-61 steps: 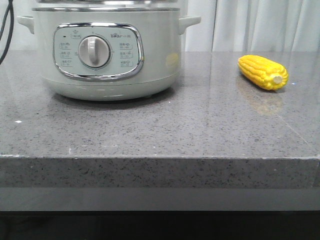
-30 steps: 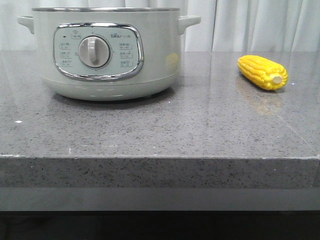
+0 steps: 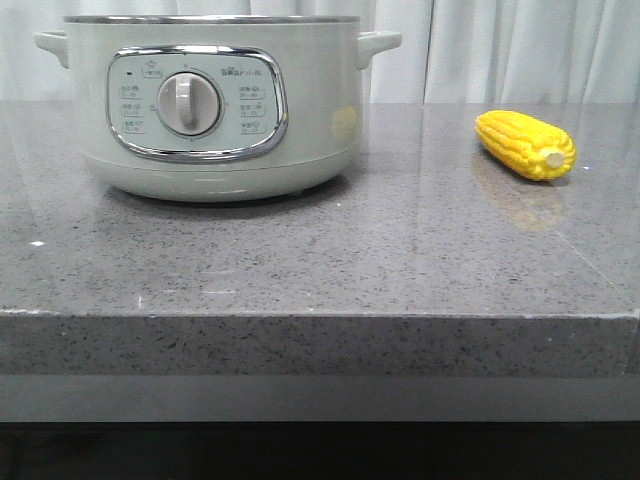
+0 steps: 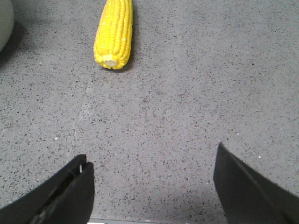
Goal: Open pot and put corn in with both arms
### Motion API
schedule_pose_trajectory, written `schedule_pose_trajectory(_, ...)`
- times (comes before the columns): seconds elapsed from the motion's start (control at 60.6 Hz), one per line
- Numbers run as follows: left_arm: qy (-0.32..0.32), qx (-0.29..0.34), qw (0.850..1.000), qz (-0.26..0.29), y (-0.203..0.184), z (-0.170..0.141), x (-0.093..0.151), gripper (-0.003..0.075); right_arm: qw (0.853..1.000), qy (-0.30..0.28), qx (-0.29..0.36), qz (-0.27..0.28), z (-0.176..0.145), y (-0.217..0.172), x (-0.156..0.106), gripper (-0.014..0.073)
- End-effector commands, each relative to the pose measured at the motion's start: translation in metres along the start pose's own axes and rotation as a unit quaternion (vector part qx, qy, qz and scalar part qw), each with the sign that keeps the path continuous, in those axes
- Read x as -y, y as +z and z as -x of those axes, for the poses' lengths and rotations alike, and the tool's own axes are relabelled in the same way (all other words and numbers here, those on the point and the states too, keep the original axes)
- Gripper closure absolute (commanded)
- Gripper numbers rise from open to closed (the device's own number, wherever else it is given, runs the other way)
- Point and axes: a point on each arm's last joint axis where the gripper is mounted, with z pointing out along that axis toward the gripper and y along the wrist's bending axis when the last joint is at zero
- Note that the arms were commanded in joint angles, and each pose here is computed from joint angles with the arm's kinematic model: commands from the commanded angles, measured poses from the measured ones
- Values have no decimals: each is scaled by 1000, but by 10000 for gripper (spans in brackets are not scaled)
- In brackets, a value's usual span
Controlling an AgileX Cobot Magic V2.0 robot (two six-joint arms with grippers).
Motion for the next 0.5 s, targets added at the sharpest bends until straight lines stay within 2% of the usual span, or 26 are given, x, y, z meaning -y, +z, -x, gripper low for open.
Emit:
schedule_pose_trajectory(0.0, -2, 104, 995, -3, -35, 14, 0, 500, 999, -5, 52, -1, 16, -5, 0, 43)
schedule_pose_trajectory(0.281, -7, 117, 993, -5, -76, -25, -1, 500, 999, 4, 51, 6, 16, -5, -1, 43)
schedule_pose_trajectory(0.479, -7, 126, 992, -5, -84, -30, -1, 500, 999, 19, 37, 22, 24, 1, -6, 43)
